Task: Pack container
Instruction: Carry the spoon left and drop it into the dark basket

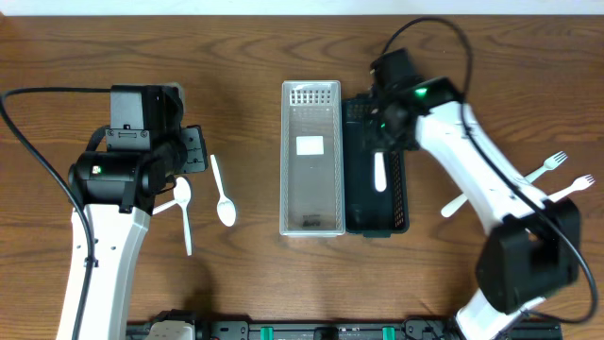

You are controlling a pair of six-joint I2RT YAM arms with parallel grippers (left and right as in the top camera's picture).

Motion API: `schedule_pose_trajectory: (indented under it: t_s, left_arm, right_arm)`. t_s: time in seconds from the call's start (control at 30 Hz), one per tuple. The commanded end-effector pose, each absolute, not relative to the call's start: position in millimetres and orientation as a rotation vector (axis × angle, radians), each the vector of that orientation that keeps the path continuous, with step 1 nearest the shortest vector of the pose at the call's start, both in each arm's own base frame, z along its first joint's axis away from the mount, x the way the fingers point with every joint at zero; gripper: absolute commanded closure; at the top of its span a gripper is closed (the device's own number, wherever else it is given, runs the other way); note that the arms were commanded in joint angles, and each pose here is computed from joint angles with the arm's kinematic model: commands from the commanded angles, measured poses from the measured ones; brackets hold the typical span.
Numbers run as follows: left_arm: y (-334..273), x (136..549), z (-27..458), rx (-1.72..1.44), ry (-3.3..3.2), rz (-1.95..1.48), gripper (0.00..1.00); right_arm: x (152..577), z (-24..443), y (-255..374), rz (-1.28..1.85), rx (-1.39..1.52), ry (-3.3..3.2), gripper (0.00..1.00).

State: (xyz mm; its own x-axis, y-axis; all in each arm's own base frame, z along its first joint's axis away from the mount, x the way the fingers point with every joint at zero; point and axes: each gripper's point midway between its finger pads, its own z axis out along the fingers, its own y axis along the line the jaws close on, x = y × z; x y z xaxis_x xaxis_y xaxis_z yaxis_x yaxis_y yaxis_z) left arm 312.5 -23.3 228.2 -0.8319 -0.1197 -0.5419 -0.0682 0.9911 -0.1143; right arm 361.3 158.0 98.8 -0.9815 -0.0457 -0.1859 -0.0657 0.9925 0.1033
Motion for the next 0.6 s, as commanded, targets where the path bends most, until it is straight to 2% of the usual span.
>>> schedule_pose_trajectory:
  t_s: [0.0,0.03,0.07,0.1,0.17,0.23,0.4,0.57]
  left_arm:
    - [-25,315,235,-0.123,2.542,-0.129,0.52]
    - [-25,315,235,-0.123,2.542,-0.130,0.52]
    - [-25,315,235,-0.123,2.543,-0.129,0.52]
    - [-25,315,235,-0.123,2.543,-0.129,0.52]
    - [-25,315,235,-0.123,2.543,-0.129,0.52]
    - [-25,315,235,-0.123,2.543,-0.129,0.52]
    - [-25,315,235,-0.123,2.543,-0.129,0.52]
    - [-25,315,235,-0.123,2.543,-0.129,0.52]
  right_arm:
    - [349,75,174,0.161,-0.111,3.023,0.98]
    - [347,68,178,0.160,-0.125,3.039,0.93]
    - [346,65,180,0.157,-0.122,3.046,0.85]
    - [346,63,182,0.158,-0.121,3.049,0.71]
    - [350,63,184,0.167,-0.121,3.033,0.58]
    - [354,65,182,0.174,-0.110,3.020,0.55]
    - [368,87,165,0.165,-0.042,2.973,0.55]
    - [401,161,115,0.107,0.156,2.769,0.52]
